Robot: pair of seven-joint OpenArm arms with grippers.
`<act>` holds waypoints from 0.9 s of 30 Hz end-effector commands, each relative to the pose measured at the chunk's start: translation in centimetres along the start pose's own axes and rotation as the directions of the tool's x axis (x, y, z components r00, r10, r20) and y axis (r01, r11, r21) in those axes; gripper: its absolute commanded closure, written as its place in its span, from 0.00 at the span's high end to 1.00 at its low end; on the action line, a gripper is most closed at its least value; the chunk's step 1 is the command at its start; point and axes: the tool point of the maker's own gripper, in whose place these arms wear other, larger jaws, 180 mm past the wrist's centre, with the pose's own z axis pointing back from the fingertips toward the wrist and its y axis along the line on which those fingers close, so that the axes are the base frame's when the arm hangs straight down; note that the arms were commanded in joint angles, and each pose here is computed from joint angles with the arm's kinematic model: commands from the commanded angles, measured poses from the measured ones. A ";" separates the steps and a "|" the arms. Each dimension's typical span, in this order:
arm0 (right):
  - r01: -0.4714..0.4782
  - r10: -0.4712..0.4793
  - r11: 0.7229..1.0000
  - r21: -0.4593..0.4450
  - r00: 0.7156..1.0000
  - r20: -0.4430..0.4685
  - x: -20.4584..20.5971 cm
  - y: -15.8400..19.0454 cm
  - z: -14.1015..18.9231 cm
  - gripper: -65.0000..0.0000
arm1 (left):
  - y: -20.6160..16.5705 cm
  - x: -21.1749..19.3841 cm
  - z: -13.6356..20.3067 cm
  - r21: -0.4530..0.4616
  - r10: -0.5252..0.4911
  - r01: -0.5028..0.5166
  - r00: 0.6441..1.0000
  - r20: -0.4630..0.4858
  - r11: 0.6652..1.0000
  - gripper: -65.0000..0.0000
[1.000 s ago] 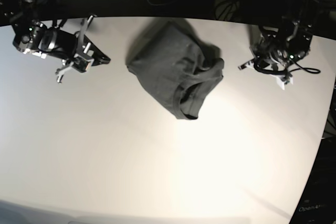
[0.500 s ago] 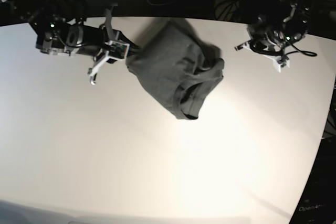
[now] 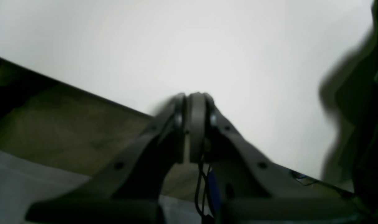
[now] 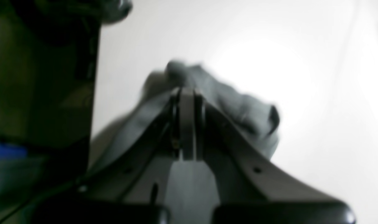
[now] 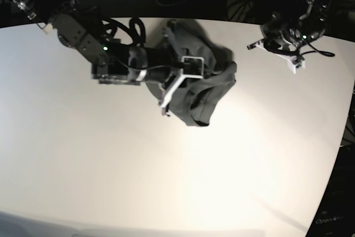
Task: Fold the T-shirt properly
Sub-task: 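Push the bundle's side inward with the right gripper, then withdraw it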
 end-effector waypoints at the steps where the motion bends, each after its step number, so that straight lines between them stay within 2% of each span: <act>1: -0.010 0.011 1.000 -0.009 0.999 0.040 1.2 -0.7 -0.1 0.00 | 0.3 -0.2 0.1 0.006 -0.001 0.001 1.000 -0.009 1.000 0.05; 6: -0.004 0.004 1.000 0.009 1.000 0.023 0.5 -1.8 -1.5 0.00 | 0.3 -0.2 0.2 0.003 0.001 -0.001 1.000 -0.011 1.000 0.05; 11: 0.058 -0.059 0.998 0.020 0.998 0.022 -1.4 -2.3 -2.4 0.00 | -0.2 0.2 0.2 -0.011 0.006 -0.006 1.000 0.001 1.000 0.05; 14: 0.064 -0.064 0.998 0.006 0.995 -0.070 -4.8 -2.8 -2.4 0.00 | -3.6 1.6 0.5 -0.091 0.025 -0.023 0.999 0.023 0.996 0.05; 18: 0.067 -0.075 0.997 -0.050 0.980 -0.185 -8.9 -4.0 -1.6 0.00 | -8.0 1.9 1.2 -0.176 -0.023 0.020 1.000 -0.010 0.984 0.05; 22: 0.065 -0.088 0.992 -0.104 0.968 -0.235 -10.9 -5.2 0.2 0.00 | -11.6 3.0 2.0 -0.243 -0.053 0.052 0.999 -0.001 0.969 0.05; 27: 0.085 -0.130 0.978 -0.189 0.961 -0.243 -12.0 -6.6 2.9 0.00 | -12.8 4.8 2.8 -0.267 -0.051 0.054 0.999 0.020 0.962 0.05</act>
